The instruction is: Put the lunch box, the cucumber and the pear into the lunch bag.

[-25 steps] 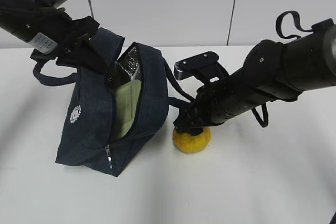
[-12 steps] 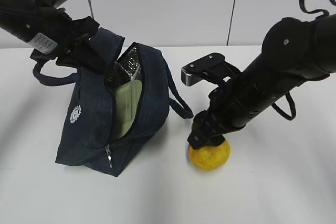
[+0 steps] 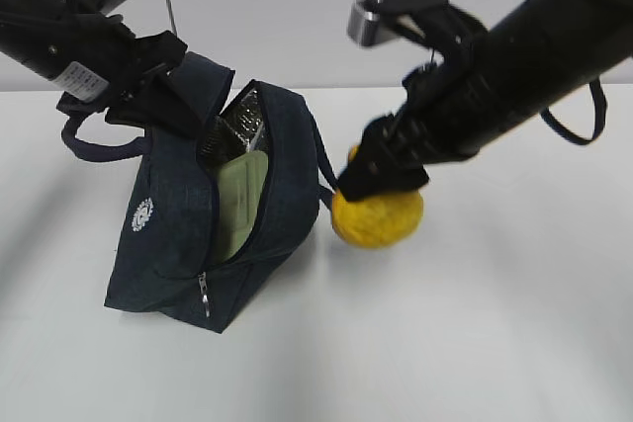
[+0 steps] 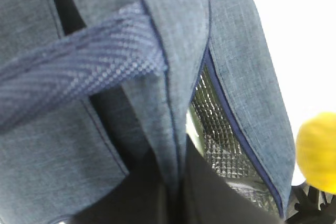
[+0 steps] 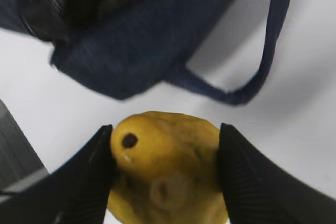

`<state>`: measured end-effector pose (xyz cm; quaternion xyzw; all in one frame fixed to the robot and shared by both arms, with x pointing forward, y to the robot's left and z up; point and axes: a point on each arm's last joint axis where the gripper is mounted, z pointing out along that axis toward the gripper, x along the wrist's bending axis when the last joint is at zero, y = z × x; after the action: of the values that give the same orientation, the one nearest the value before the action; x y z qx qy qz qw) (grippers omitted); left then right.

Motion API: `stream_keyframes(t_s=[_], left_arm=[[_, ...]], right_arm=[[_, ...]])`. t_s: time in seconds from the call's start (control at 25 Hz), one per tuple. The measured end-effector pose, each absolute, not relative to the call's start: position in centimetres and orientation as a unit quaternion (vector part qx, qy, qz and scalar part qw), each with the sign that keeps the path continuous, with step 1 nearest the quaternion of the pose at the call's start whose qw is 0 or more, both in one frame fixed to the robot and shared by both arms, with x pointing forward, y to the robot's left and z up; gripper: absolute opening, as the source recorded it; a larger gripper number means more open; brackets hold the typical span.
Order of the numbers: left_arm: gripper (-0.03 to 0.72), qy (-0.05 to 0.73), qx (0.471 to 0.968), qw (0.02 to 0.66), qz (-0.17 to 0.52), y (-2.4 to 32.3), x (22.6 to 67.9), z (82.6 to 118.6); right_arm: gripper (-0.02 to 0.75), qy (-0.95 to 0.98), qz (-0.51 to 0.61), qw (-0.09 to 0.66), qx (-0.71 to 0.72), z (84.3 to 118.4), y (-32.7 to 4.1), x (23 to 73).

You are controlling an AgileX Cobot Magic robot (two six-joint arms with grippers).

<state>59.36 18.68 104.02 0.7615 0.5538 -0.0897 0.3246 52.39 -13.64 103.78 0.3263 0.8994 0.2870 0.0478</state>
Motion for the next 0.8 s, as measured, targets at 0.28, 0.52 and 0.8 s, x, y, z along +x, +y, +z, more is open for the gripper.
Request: stream_keyframes(t_s=[0.28,0.52,0.8], left_arm=[[-0.001,0.555,0.759,0.328,-0.091,18.6,59.4,104.1],[-0.001,0.556,0.757,0.331,-0.094,18.6,59.4,104.1],[-0.001,0.556,0.756,0.332,-0.093,18.6,59.4,104.1]], right_arm=[[0.414,0.840,0.438,0.062,0.315,109.2,-11.3,54.1],[0.412,0.816,0.474,0.021,0.330,106.0,-8.6,58.2],[0.501,0.819,0.465,-0.006,0.336,102.4,-6.5,62.1]])
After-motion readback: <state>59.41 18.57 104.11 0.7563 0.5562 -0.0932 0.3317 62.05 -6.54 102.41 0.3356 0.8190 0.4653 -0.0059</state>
